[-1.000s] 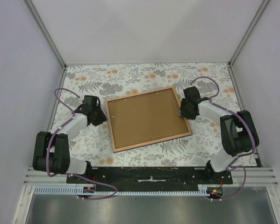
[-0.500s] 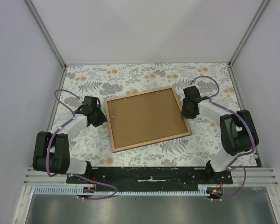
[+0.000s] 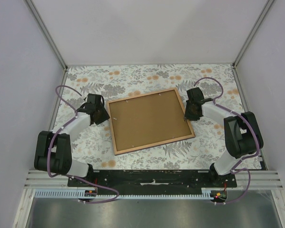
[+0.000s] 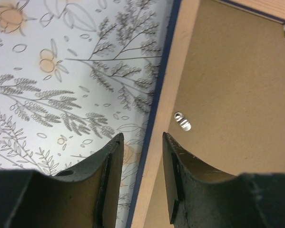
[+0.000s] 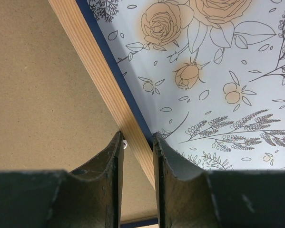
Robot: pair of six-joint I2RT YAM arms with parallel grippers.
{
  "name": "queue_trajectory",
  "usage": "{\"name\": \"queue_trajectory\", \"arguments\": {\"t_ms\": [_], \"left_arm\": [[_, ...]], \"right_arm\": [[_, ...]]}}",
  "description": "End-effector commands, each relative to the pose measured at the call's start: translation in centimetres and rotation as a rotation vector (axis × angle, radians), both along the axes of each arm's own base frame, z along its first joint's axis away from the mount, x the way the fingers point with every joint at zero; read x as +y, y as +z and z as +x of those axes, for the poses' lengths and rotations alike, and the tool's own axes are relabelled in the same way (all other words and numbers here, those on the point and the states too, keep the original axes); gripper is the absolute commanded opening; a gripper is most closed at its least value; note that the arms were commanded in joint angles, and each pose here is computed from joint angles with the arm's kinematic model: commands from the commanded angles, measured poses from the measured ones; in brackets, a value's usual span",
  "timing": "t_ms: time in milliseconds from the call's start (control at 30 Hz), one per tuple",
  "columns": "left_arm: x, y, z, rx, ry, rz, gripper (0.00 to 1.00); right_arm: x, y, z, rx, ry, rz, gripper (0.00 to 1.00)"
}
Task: Put the photo into the frame
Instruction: Press the fastener onto the backboard.
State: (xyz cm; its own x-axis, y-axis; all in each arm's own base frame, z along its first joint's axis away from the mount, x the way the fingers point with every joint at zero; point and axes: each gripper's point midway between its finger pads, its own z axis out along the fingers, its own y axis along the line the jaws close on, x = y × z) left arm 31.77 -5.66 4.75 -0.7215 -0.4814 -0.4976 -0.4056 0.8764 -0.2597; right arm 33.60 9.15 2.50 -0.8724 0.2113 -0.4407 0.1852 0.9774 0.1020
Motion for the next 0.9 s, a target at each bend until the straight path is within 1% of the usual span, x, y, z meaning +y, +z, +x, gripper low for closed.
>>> {"name": "queue_trajectory", "arguments": {"t_ms": [0,300,533,667,867], "left_arm": [[-0.6,1.7,2.7,-0.068,0.003,0.040,0.45],[-2.2,1.0,4.1,-0.041,0.011,0.098,0.47],[-2.5,-0.3,4.0,0.014,-0.002,0.166,0.47],[-2.7,-0.8,3.9,0.024,-0.008,0.171,0.48],[-3.8,-2.0,3.6,0.067,-0.082,0.161,0.48]], "right_arm": [[0.0,1.2,1.1,-0.036,-0.016,-0.008,0.00],[0.0,1.2,1.0,-0.037,-0.011,-0.007,0.00],[0.0,1.3,1.1,-0.040,-0.014,-0.005,0.00],[0.0,1.4,1.1,-0.041,-0.009,-0.007,0.00],[0.1,1.4,1.2,-0.041,-0.007,-0.001,0.00]]}}
